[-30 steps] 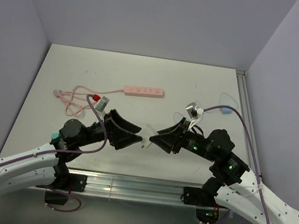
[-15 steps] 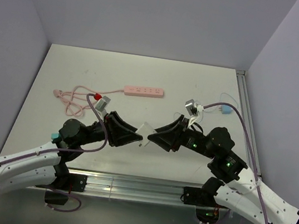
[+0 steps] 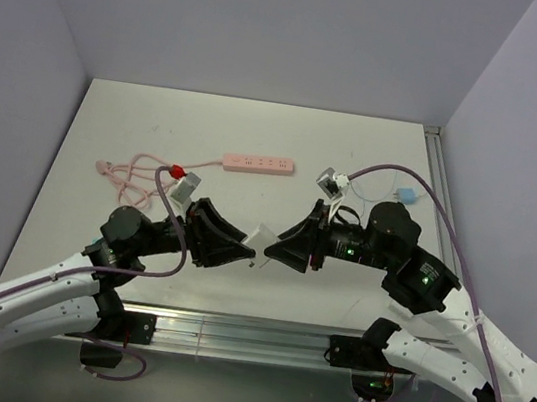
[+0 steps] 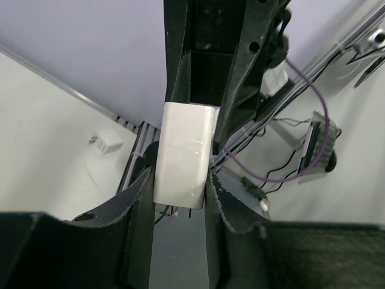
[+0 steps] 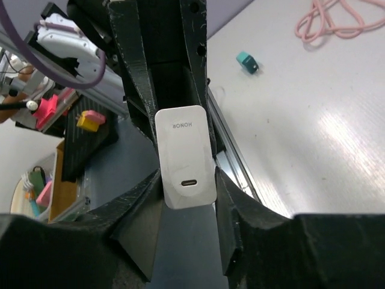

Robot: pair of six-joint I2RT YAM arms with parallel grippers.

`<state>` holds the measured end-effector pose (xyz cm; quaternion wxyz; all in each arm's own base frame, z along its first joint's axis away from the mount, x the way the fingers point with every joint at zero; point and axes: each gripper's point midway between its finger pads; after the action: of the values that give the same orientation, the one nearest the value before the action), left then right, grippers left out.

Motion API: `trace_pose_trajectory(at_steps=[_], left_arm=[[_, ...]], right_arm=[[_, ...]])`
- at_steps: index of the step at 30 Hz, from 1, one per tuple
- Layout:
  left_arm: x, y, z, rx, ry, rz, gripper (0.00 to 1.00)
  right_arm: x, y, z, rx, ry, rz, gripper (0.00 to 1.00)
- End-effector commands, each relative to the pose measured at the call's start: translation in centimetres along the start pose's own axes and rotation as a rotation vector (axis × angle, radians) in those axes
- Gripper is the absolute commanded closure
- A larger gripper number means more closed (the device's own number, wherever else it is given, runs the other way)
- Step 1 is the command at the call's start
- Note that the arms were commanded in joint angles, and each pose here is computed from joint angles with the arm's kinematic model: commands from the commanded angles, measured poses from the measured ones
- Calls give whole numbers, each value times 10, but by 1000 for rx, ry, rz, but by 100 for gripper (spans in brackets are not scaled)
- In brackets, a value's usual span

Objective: Insert the plug

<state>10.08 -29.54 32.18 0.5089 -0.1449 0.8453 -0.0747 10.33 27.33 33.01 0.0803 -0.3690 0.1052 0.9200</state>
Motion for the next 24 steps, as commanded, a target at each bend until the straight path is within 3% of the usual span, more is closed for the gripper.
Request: trace_pose_trajectory(at_steps=[1,10,24], left_arm=[[22,3,6,-18,-51,139,99],[29,12,-2,24,-63,166,99],[36,14,-10,79,-45,182,99]], right_arm=[[-2,10,19,-34,56,59,52],[25,15,33,-153,72,206,51],[34,-4,26,-202,82,312,51]])
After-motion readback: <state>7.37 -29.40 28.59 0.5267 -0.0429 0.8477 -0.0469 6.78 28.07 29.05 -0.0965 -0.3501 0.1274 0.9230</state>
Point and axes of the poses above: each gripper's point midway between its finger pads, its own y axis back along the fingers, its own z axis along the line the jaws close on, x = y × z, and after that the axes turned 10 degrees about -y, right-handed
